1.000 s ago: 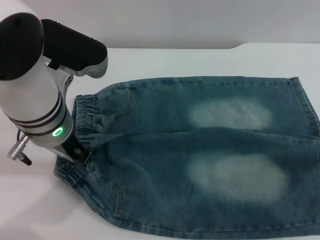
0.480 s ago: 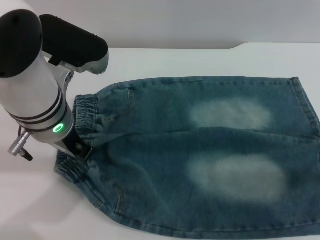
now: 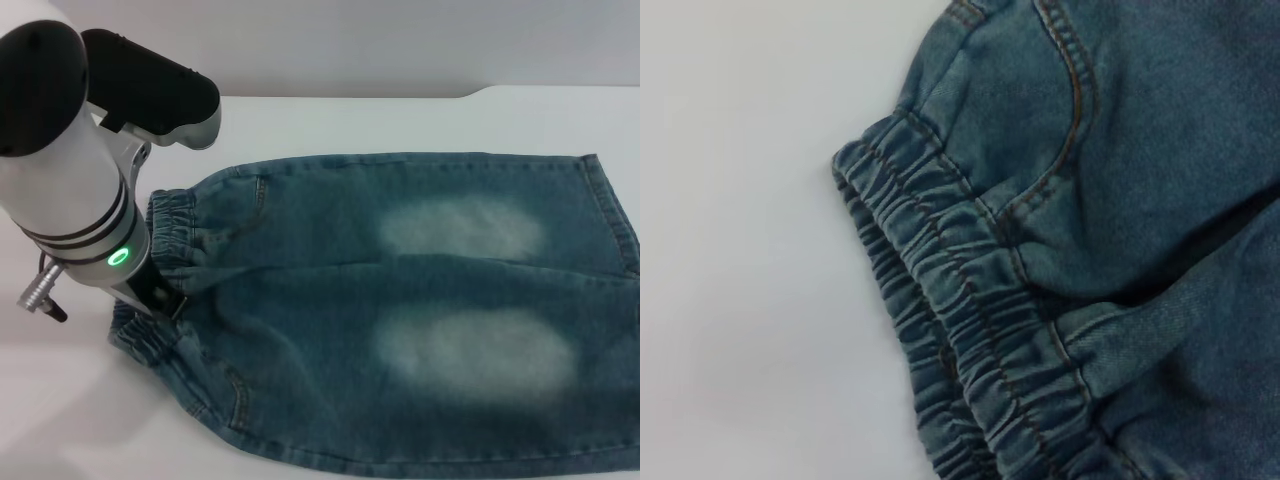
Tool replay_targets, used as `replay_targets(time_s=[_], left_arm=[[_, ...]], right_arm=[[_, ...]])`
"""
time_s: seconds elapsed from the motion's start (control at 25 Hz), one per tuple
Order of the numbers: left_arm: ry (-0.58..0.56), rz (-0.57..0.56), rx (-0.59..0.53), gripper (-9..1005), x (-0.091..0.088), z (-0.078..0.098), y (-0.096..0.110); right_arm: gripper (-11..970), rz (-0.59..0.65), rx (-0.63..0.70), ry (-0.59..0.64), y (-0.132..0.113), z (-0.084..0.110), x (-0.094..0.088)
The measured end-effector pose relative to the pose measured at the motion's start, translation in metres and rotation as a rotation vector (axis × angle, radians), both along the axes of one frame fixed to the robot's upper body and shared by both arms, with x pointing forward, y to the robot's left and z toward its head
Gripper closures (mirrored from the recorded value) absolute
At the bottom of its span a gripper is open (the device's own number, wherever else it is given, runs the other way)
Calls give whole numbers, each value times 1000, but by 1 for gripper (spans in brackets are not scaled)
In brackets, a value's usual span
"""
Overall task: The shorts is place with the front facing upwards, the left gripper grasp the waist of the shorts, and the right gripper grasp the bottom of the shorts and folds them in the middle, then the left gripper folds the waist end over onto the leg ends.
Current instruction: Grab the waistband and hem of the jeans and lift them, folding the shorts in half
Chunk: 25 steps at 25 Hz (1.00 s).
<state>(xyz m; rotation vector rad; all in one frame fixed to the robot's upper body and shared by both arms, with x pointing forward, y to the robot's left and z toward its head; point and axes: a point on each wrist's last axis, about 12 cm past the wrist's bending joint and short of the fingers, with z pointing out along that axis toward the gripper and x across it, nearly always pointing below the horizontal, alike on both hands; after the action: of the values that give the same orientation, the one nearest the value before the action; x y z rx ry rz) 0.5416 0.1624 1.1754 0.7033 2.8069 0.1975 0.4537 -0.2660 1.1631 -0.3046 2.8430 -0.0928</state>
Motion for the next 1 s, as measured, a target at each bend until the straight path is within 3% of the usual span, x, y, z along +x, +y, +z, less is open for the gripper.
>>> replay_targets(time_s=[1.0], left_arm=[[-4, -26, 3, 982, 0, 1, -3]], right_arm=[[281, -3, 13, 44, 4, -23, -6]])
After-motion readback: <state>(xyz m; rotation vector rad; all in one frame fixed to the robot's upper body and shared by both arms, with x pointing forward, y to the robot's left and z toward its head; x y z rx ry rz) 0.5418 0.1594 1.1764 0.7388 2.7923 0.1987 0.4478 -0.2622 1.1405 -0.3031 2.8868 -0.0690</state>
